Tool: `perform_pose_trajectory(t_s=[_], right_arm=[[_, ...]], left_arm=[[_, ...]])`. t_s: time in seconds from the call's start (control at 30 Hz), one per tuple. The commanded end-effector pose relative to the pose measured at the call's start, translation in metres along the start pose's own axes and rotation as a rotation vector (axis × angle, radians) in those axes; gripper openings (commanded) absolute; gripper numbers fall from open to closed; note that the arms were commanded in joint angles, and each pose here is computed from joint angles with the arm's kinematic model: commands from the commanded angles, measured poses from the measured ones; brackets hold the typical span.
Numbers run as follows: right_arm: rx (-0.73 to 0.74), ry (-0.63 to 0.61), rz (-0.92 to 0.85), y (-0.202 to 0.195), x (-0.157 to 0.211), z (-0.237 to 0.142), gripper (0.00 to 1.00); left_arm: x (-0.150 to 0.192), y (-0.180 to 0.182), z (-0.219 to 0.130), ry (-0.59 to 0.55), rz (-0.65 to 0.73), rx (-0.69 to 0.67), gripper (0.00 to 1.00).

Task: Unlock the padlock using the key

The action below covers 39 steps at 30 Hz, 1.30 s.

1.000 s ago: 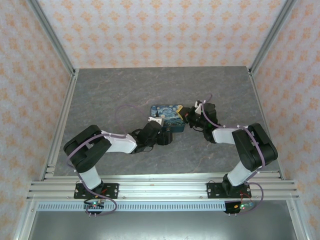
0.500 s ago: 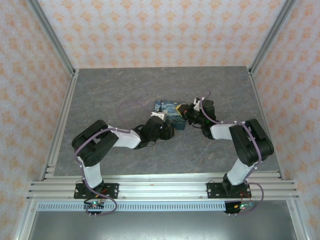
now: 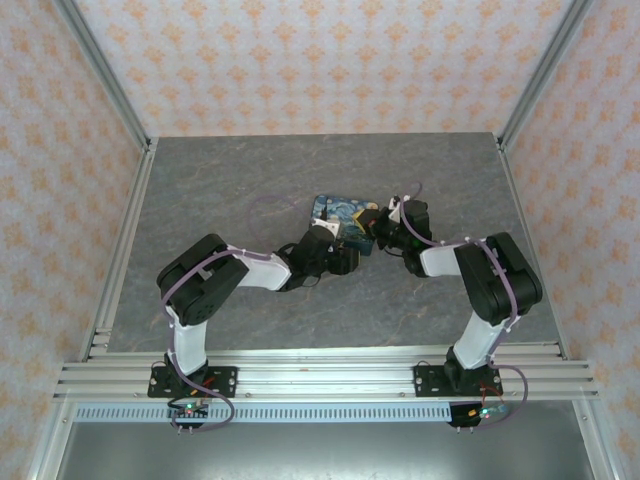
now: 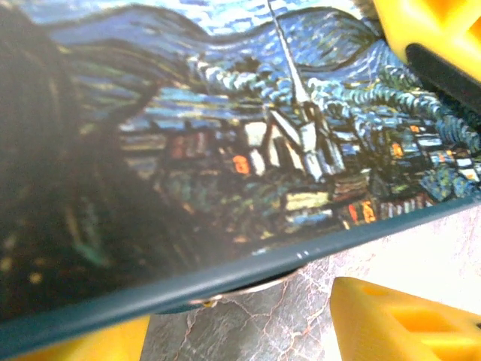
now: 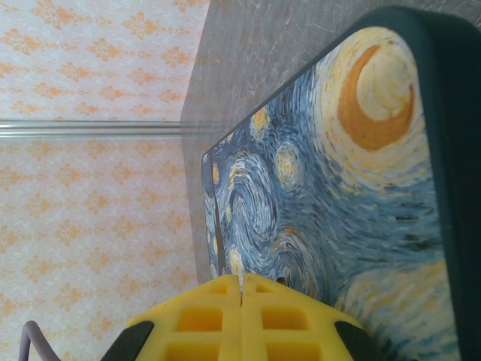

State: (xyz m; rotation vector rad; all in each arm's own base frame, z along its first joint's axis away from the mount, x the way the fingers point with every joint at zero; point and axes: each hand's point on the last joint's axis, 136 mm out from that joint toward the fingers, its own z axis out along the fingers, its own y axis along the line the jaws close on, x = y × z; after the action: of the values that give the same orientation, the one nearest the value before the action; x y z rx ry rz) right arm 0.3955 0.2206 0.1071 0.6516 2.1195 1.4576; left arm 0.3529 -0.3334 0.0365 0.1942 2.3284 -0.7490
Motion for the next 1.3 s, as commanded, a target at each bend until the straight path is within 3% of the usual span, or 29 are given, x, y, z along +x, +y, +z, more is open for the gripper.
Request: perform_pose_trajectory(t_s=[0.0, 0.3, 0.5, 0.7, 0.97, 1.27], right_arm=[[-0.002, -0.007, -0.01, -0.001, -0.004, 0.004, 0.0], [-0.002, -0.008, -0.005, -0.003, -0.003, 0.003, 0.0], [-0.003, -0.008, -0.003, -0.004, -0.002, 0.002, 0.0], [-0.009, -0.011, -0.003, -0.003, -0.003, 0.002, 0.0], [-0.01, -0.008, 0.0, -0.004, -0.002, 0.003, 0.0], [-0.02, -0.009, 0.01, -0.004, -0.003, 0.004, 0.0]], left_arm=[[-0.007, -0.014, 0.007, -0.027, -0.039, 0.059, 0.64], [-0.018, -0.015, 0.002, -0.121, -0.186, 0.114, 0.61], [-0.019, -0.008, 0.001, -0.169, -0.299, 0.14, 0.51], [-0.024, -0.015, -0.005, -0.206, -0.384, 0.22, 0.51], [-0.035, -0.022, -0.016, -0.253, -0.415, 0.264, 0.5], [-0.016, -0.01, 0.007, -0.179, -0.38, 0.173, 0.59]])
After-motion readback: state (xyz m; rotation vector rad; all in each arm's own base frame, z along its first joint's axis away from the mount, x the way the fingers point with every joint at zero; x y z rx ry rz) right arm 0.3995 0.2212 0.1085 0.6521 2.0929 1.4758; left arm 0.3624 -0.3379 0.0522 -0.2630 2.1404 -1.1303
